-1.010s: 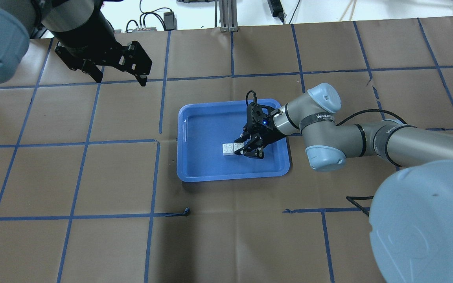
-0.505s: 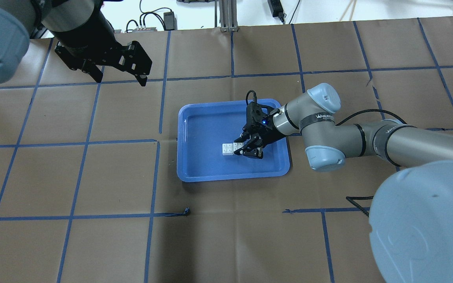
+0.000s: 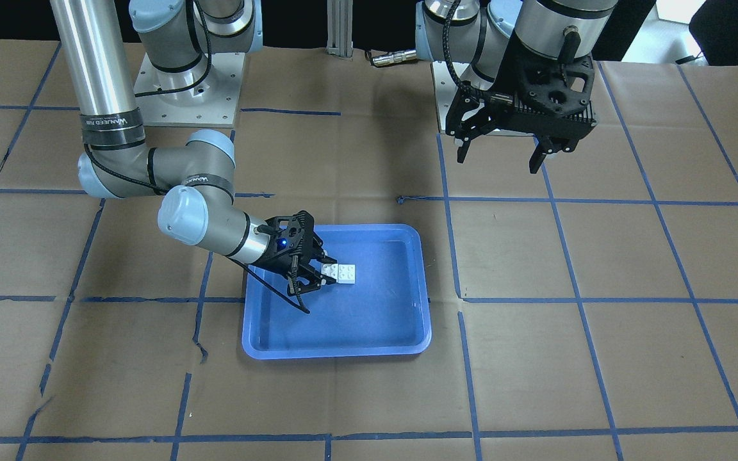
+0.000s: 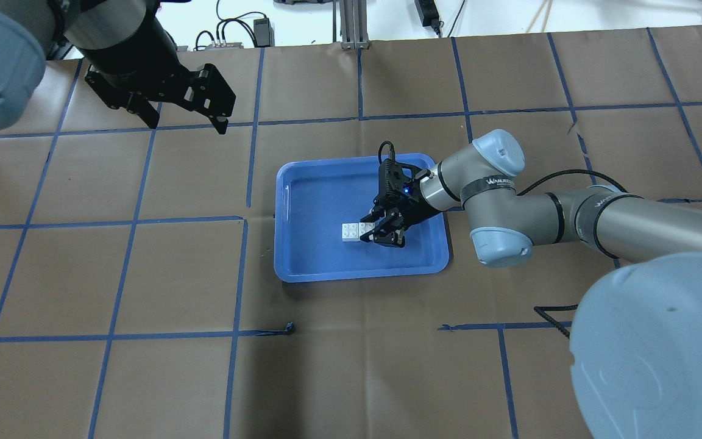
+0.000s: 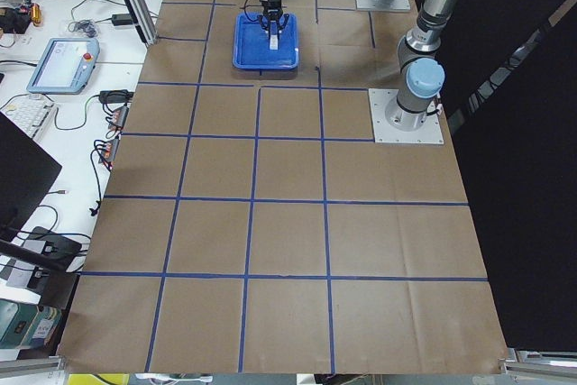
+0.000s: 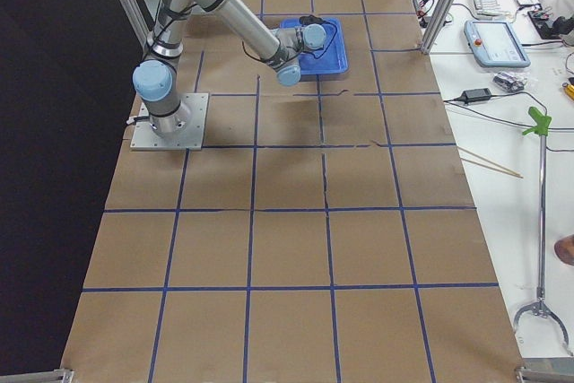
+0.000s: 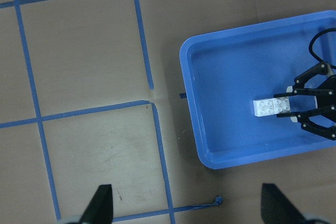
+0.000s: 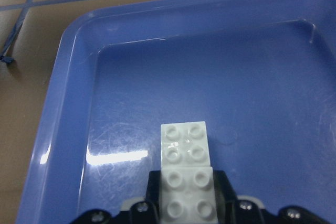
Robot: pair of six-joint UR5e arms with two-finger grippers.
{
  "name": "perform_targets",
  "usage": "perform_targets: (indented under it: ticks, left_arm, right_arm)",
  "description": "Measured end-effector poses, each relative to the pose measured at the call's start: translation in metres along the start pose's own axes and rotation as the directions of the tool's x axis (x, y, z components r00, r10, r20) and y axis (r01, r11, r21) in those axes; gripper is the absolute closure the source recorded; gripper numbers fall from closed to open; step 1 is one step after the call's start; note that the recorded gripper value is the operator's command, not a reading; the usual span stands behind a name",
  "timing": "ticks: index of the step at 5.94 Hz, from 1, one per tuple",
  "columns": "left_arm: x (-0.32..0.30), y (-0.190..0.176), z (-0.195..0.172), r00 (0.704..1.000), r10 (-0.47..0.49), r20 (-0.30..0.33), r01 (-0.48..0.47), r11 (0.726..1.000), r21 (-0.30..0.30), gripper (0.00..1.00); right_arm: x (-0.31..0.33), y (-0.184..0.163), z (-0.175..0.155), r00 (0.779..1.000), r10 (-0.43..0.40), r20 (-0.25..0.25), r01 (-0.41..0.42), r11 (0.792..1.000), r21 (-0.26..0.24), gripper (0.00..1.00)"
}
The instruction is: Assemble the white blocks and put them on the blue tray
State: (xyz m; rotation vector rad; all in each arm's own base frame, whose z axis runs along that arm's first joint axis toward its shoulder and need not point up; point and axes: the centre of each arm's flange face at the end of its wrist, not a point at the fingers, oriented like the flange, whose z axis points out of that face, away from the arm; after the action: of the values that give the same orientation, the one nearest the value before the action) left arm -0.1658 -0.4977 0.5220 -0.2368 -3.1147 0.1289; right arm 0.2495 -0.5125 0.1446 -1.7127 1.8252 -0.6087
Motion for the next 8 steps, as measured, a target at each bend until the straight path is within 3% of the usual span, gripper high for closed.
perform_targets:
  ticks: [2,3,6,7,8]
  left_arm:
    - [-0.0006,-0.0002,-0.0001,1.0,-0.001,0.0,0.001,1.0,0.001,0.01]
    - [-0.0007,-0.0002,-0.0001,1.0,-0.001,0.0,0.001,1.0,0.001,0.01]
    - [-0.0008,-0.0002,-0.0001,1.0,-0.002,0.0,0.002,1.0,0.001,0.01]
    - [-0.0008,-0.0002,0.0,1.0,-0.001,0.001,0.001,1.0,0.0,0.01]
    - [-0.0012,-0.0001,-0.0003,1.0,-0.001,0.002,0.001,1.0,0.001,0.01]
  right_arm:
    - [0.0,-0.0001,0.0001,1.0,0.001,0.0,-0.001,1.0,0.0,0.58]
    - [0.0,0.0002,0.0004,1.0,0.001,0.0,-0.001,1.0,0.0,0.5]
    - [0.0001,0.0008,0.0011,1.0,0.002,0.001,-0.002,1.0,0.0,0.46]
    - [0.0001,0.0008,0.0012,1.0,0.002,0.001,-0.002,1.0,0.0,0.29]
    - [0.0001,0.0008,0.0012,1.0,0.003,0.002,-0.003,1.0,0.0,0.0]
